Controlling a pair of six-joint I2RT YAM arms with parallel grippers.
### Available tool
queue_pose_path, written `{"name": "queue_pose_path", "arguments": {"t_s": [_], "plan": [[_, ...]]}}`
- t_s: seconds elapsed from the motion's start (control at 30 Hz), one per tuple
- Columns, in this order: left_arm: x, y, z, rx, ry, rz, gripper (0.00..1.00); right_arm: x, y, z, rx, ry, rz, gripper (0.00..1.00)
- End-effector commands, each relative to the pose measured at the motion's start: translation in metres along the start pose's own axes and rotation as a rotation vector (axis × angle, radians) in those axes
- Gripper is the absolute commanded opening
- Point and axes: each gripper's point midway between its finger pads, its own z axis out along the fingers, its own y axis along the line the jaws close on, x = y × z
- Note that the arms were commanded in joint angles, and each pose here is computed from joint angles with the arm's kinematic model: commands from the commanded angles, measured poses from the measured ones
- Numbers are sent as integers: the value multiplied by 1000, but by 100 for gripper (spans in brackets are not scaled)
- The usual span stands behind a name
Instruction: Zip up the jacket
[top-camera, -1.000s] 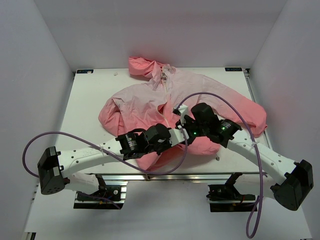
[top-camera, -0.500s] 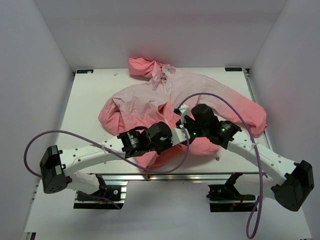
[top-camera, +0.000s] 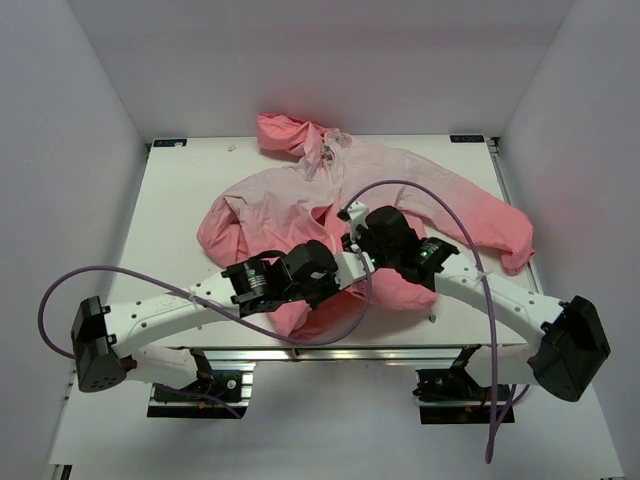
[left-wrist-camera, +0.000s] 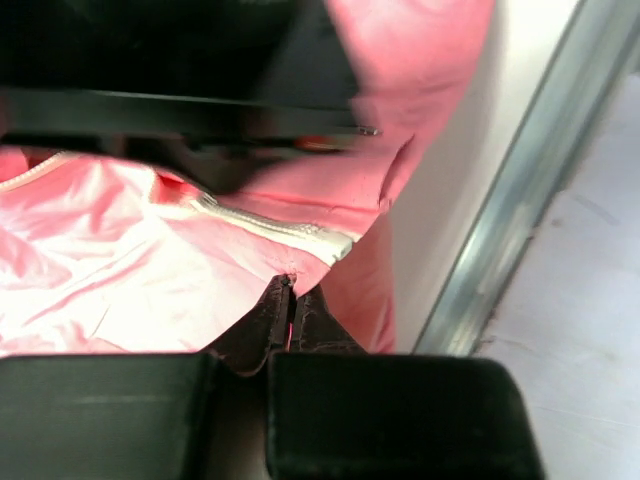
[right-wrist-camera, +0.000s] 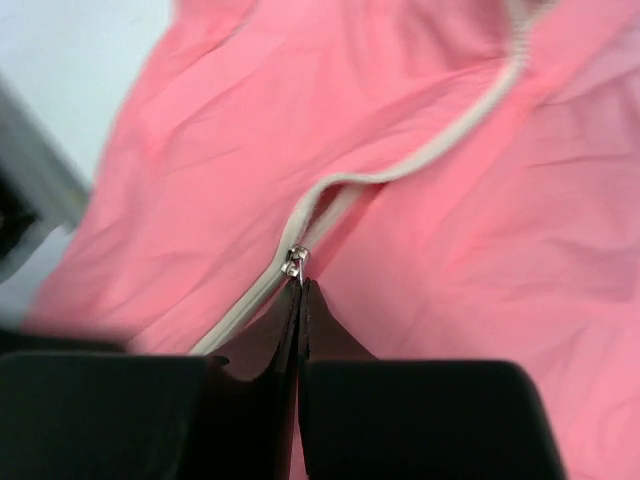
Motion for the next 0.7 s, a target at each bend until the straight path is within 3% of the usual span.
{"name": "queue_pose_path", "arguments": {"t_s": [0.0,0.3,0.67], "plan": [[-41,-21,-37,113,-170,-42,0,-33,-56,8,275,-129,2,0],[-29,-25,-51,116,-173,-149,0,-74,-104,11,400,-229,19,0],[21,-53,-55,189,-45,-402,0,-194,-227,9,651,-470,20,0]]}}
